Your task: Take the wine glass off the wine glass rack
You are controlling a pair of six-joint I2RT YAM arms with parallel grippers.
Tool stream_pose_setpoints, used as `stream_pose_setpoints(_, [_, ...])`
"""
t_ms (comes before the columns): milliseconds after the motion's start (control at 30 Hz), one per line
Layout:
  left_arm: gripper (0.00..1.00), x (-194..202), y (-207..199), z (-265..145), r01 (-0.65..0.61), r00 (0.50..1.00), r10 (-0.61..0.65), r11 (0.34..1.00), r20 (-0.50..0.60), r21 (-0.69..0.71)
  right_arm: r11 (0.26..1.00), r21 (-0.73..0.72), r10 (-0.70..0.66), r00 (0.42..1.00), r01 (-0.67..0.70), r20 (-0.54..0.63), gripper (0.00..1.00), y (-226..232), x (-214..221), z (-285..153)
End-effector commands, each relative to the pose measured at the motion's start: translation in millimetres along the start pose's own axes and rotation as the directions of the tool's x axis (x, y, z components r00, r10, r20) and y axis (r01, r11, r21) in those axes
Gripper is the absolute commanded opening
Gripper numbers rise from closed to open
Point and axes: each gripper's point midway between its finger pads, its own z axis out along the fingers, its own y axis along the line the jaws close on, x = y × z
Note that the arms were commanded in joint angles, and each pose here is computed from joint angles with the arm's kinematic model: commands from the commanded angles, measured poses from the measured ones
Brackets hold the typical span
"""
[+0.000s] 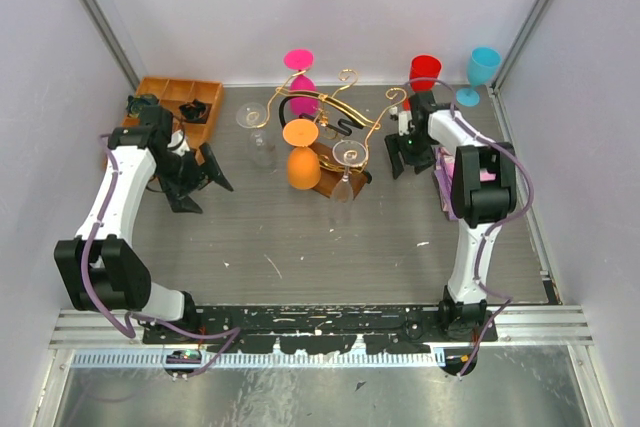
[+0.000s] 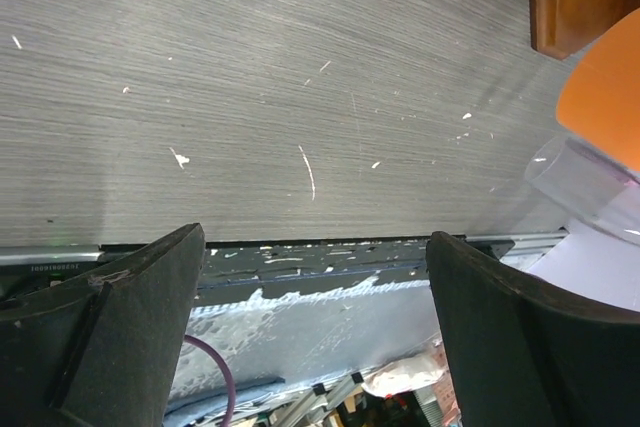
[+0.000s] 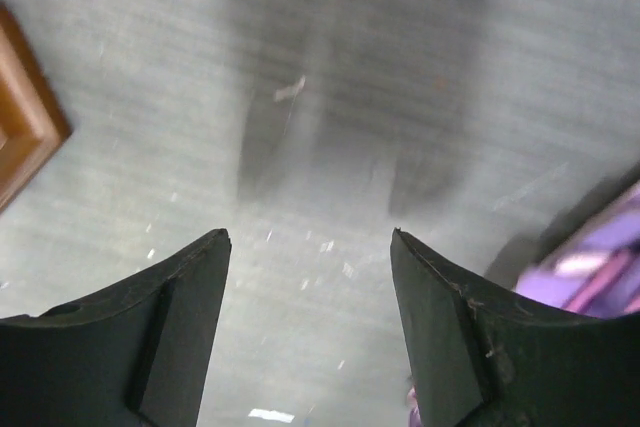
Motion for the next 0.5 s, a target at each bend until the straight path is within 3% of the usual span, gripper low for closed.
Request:
stream_pose_setpoints(0, [0.99, -8.8, -1.7, -17.0, 0.003, 0.997, -0.001, 1.000, 0.073, -0.018, 0.985, 0.035, 0.167, 0.983, -0.170, 0.080, 0.71, 12.2, -5.9, -81.3])
stream_pose_setpoints(233, [0.99, -20.4, -9.6, -27.6, 0.022, 0.993, -0.020, 1.000, 0.114, -0.016, 0.909, 0.114, 0.366, 0.898, -0.401, 0.245, 0.63, -21.9, -15.4, -157.7])
stream_pose_setpoints(400, [0.99, -36.8, -18.8, -38.4, 0.031, 0.985, -0.029, 0.999, 0.169, -0.010, 0.875, 0.129, 0.372, 0.819, -0.466, 0.437, 0.58, -34.6, -40.0, -229.4])
stream_pose_setpoints(467, [0.99, -46.9, -26.4, -44.6, 0.034, 0.980, -0.034, 0.999, 0.198, 0.000, 0.897, 0.042, 0.353, 0.771, -0.440, 0.530, 0.56, -22.6, -65.0, -261.4])
